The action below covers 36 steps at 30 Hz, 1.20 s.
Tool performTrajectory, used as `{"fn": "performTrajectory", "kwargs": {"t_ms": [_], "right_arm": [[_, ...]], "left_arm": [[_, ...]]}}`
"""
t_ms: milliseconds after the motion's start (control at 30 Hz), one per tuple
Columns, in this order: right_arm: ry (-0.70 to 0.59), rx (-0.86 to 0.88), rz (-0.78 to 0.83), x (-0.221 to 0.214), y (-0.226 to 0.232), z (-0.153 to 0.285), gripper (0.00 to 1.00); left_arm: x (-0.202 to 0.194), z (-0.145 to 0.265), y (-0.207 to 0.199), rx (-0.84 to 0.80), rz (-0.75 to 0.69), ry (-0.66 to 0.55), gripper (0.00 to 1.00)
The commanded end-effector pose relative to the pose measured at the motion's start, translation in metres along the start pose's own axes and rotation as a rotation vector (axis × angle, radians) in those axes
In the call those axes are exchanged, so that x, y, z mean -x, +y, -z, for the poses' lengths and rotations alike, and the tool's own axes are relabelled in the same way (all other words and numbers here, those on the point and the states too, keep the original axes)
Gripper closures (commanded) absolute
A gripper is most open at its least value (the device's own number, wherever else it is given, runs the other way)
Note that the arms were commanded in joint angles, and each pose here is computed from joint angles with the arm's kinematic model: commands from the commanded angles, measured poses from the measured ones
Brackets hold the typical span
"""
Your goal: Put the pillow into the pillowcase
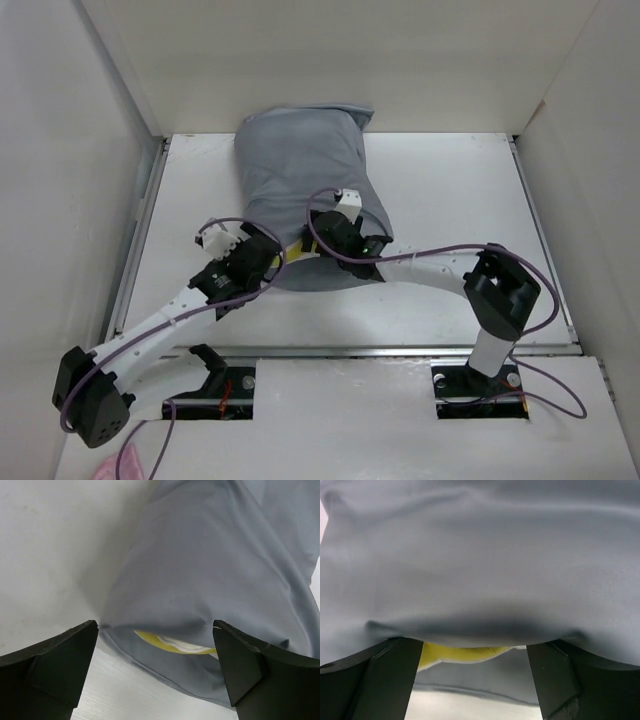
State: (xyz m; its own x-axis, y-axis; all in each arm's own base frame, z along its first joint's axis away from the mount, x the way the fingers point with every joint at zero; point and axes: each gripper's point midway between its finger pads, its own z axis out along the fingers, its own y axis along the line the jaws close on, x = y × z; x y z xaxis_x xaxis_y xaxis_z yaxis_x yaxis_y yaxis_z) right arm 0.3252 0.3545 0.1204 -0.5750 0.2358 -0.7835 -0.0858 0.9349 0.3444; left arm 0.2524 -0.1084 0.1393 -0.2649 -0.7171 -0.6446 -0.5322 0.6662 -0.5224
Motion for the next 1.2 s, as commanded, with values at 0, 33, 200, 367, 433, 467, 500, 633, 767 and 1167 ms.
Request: {"fn": "performTrajectory", "kwargs": {"t_ms": [0,33,200,367,433,467,500,633,767,1167], "right_arm": [[-0.117,-0.125,-0.112,0.054,-0.036,-0.035,0.13],[-0.067,-0.109,-0.131,0.052,-0.048,-0.042,0.13],[-0.049,-0.009,-0.118,0.042,-0.050,-0.048,0.14],[-0.062,0.060,-0.095,0.040,-0.039,-0.045,0.14],[-0.070,0.051,-0.096,0.041,-0.040,-0.045,0.14],[-0.060,0.053,-0.088,0.035,-0.039,-0.044,0.14],[-0.060,0.053,-0.088,0.035,-0.039,-0.044,0.14],[-0.070,0.050,-0.100,0.036,-0.041,-0.042,0.14],[-0.092,0.042,-0.106,0.043,-0.044,-0.035,0.14],[-0.082,0.003,-0.073,0.044,-0.054,-0.028,0.16]], "left_arm": [[0.019,-0.007,-0.028,-0.099,-0.087,0.008,0.00],[0.015,-0.014,-0.033,-0.146,-0.070,0.016,0.00],[-0.009,-0.032,-0.036,-0.236,-0.082,0.152,0.06],[-0.032,-0.029,-0.051,-0.326,-0.106,0.258,0.12],[-0.044,-0.028,-0.042,-0.320,-0.126,0.292,0.19],[-0.047,-0.020,-0.043,-0.342,-0.121,0.300,0.22],[-0.051,-0.021,-0.036,-0.337,-0.124,0.303,0.25],[-0.056,-0.025,-0.015,-0.283,-0.134,0.301,0.45],[-0.059,-0.029,0.010,-0.182,-0.166,0.301,0.53],[-0.073,-0.025,0.062,-0.063,-0.254,0.347,0.39]]}}
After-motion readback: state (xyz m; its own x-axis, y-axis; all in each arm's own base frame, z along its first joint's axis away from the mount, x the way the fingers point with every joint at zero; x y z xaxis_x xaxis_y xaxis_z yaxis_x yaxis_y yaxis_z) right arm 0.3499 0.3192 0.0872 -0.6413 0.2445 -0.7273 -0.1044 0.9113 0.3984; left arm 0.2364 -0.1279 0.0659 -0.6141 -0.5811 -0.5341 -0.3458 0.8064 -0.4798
